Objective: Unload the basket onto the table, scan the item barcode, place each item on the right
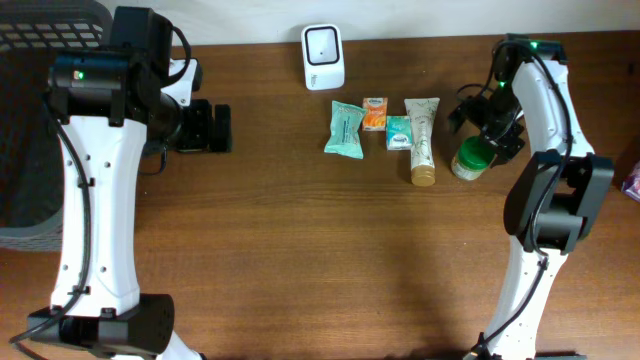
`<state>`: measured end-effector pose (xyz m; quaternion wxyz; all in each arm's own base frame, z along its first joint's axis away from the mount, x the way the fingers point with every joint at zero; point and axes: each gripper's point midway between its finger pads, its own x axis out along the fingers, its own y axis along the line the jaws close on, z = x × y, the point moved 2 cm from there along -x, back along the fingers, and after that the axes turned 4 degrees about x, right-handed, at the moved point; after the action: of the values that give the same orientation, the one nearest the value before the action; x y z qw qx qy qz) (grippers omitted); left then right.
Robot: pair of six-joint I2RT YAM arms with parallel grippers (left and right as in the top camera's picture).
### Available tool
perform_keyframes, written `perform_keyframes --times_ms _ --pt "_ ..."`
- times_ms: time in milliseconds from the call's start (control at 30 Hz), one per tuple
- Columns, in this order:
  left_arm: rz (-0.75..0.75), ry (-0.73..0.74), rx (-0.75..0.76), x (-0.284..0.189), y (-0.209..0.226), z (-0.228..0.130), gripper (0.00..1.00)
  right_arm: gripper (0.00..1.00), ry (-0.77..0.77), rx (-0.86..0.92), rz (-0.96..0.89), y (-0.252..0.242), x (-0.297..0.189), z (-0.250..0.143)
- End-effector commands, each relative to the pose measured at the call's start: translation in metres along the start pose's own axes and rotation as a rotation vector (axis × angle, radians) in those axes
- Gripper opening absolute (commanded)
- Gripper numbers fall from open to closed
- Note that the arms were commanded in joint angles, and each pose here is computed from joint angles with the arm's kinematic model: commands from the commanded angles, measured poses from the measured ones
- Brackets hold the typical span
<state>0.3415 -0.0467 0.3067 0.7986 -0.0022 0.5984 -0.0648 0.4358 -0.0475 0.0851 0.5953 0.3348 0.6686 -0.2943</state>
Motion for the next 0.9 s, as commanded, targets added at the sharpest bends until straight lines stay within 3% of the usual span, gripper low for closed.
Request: perform_keyframes --times_ms 0,367,567,633,867 --pt "-0.001 -0.002 0.017 -0.001 0.000 0.000 0.99 0.99 -0.043 0.044 -0.033 -0.006 0.002 0.012" --pt "-0.001 -0.002 0.017 -0.001 0.000 0.000 0.99 0.91 0.025 0.039 -0.086 -0.017 0.031 -0.001" --pt "-0.001 -0.003 0.016 -0.001 0.000 0.000 0.99 0.78 0.023 -0.014 -0.075 -0.014 0.030 0.000" --pt "-0.001 -0.002 0.017 -0.001 0.000 0.000 0.99 0.68 0.040 -0.030 -0.056 -0.012 0.030 -0.002" --pt "-0.001 -0.002 0.017 -0.001 0.000 0.000 0.99 0.66 0.068 -0.281 -0.012 -0.006 0.025 -0.006"
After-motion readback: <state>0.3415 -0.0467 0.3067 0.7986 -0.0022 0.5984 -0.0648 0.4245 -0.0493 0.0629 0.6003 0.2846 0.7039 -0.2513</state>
